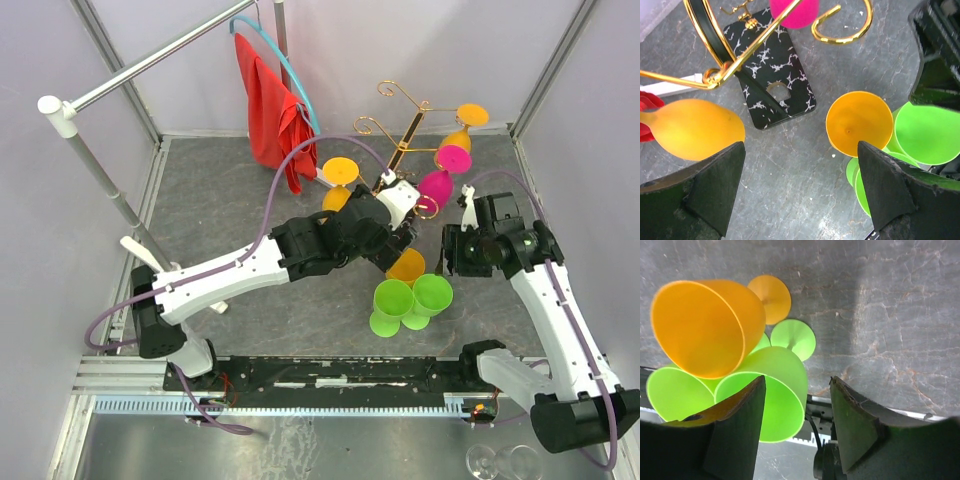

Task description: Place the wine glass upside down on the wine glass rack

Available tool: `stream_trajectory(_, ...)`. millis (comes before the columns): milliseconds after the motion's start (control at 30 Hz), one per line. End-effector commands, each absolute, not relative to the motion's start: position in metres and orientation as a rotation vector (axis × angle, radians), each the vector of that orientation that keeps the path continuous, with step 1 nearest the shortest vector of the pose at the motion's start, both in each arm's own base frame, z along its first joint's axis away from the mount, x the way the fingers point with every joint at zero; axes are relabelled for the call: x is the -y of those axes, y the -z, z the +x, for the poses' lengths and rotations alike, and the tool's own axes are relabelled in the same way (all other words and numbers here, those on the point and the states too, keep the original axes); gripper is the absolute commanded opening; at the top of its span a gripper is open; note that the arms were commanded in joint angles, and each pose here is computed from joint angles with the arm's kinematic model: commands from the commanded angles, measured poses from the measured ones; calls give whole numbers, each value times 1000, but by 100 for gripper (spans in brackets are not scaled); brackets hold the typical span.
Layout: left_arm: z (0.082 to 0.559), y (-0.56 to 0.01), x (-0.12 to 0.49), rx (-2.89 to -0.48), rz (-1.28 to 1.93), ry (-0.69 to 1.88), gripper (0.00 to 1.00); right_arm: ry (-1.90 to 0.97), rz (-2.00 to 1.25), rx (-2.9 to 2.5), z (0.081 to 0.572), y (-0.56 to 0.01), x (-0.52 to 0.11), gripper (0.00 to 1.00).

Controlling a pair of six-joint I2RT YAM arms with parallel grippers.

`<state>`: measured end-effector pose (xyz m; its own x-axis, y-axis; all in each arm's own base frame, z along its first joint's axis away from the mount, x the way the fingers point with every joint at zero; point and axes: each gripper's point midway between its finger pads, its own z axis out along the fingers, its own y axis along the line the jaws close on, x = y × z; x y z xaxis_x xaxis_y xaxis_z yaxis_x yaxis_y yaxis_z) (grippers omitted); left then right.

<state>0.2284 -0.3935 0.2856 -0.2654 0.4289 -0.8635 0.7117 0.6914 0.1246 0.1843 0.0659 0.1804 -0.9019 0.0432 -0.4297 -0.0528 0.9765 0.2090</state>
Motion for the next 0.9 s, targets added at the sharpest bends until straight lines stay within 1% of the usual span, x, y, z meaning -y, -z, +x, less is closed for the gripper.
stream_trajectory(0,228,-295,384,-1902,788,403,99,-392,44,-2494,214,-205,-81,62)
stream_trajectory(133,229,-290,382,-1908,781,396,99,-445,48,-2460,225,-201,-94,61)
stream_trajectory(333,230,-288,377,-1908,764,391,99,-457,20,-2480,235,-180,-110,56)
stream_trajectory(500,231,-284,371,-1917,758,383,99,-442,14,-2457,245,-176,-116,53)
stream_trajectory(533,231,-283,371,-1918,758,384,99,-431,13,-2457,246,-175,-116,51)
stream_trajectory(567,232,-283,369,-1920,754,383,99,-420,8,-2458,246,-175,-115,47)
stream_trajectory(700,232,-284,368,-1919,746,390,99,-341,7,-2466,246,-177,-106,22)
stream_trajectory(867,232,-284,369,-1919,743,395,99,-229,33,-2466,240,-183,-88,3)
